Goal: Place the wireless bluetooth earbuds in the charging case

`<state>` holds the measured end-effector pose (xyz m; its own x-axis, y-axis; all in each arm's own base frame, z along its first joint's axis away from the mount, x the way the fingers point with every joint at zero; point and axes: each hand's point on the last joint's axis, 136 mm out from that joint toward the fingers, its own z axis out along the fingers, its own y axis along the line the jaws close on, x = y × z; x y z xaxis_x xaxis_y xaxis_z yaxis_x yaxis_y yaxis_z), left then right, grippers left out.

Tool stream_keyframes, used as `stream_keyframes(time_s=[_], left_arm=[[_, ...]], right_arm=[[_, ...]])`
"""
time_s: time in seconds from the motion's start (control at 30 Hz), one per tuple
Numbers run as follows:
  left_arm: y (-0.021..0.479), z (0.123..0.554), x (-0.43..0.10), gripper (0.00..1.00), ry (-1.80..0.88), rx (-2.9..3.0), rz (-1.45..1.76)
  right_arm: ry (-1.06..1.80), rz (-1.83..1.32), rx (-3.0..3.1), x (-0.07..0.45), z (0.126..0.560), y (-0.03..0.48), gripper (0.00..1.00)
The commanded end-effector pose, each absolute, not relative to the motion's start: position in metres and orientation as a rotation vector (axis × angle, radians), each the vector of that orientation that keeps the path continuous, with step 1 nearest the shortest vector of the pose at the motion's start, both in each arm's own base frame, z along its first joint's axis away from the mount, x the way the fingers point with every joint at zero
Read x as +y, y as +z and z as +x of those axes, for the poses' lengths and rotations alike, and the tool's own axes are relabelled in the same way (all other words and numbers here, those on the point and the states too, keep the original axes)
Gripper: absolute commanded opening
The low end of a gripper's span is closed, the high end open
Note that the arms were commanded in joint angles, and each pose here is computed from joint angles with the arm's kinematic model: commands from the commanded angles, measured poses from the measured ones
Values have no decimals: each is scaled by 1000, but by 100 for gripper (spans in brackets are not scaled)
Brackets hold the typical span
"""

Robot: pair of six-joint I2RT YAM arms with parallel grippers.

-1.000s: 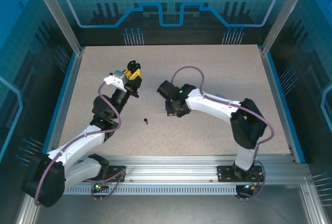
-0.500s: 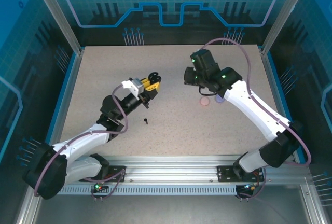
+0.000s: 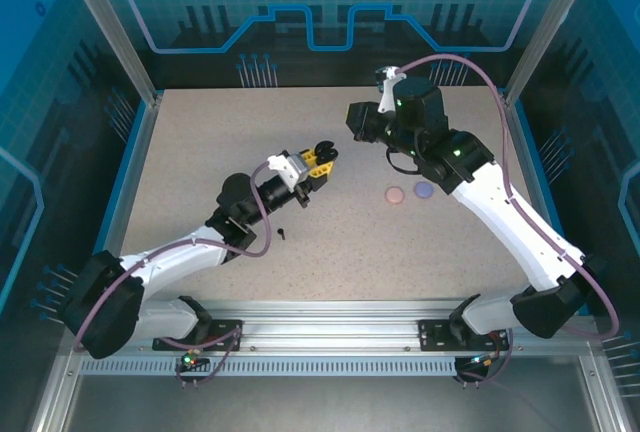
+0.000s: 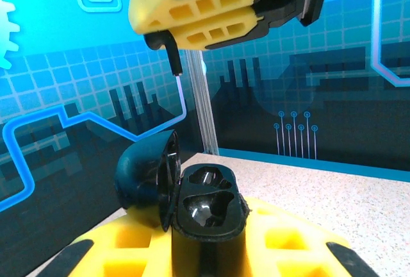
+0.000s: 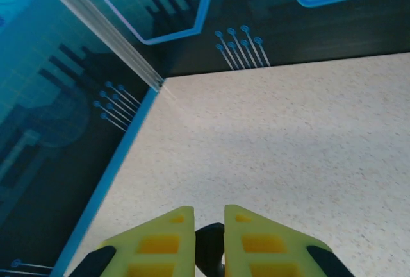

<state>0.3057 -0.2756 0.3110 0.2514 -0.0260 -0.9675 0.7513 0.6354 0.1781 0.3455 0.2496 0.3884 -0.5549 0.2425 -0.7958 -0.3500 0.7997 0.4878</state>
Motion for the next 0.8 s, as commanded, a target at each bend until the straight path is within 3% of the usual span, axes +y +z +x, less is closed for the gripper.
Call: stream_keyframes(time_s=[0.0, 0.33, 0.77], left_arm=[[328, 311, -279, 0, -571, 1172, 715], [336, 314, -277, 0, -586, 1164, 669], [341, 307, -279, 0, -625, 1154, 672]], right_arm=[[844, -156, 1909, 259, 328, 412, 14], [916, -281, 1785, 276, 295, 408, 13], [950, -290, 1766, 287, 297, 390, 12]])
